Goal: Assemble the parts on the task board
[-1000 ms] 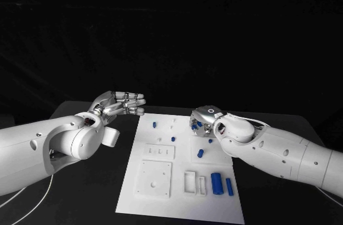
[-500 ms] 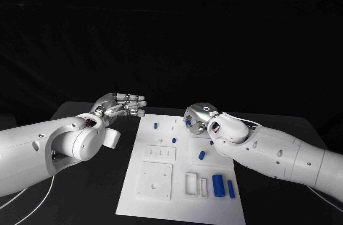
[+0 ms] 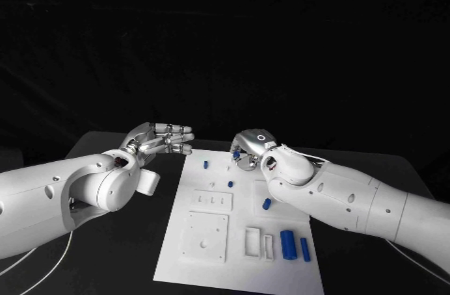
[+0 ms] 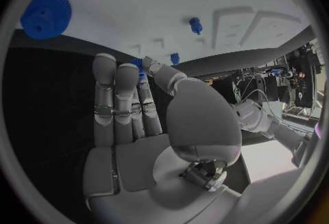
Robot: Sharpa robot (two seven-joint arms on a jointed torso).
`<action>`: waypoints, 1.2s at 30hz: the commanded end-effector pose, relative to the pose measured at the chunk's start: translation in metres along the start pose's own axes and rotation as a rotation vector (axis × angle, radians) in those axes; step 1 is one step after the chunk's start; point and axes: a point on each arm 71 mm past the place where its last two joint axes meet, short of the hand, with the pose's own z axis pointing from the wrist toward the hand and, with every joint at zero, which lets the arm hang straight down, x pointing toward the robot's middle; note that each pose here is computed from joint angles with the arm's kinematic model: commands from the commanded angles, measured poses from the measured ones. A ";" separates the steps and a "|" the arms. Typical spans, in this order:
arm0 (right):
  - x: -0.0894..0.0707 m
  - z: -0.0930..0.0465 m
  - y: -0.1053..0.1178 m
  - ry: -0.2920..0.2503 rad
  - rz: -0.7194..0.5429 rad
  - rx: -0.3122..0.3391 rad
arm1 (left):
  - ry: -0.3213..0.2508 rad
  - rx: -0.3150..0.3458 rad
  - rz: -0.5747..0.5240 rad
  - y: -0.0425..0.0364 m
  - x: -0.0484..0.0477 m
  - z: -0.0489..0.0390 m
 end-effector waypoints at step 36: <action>0.003 0.006 -0.001 -0.001 -0.022 0.022 | 0.029 0.010 0.004 -0.0020 0.0057 0.0046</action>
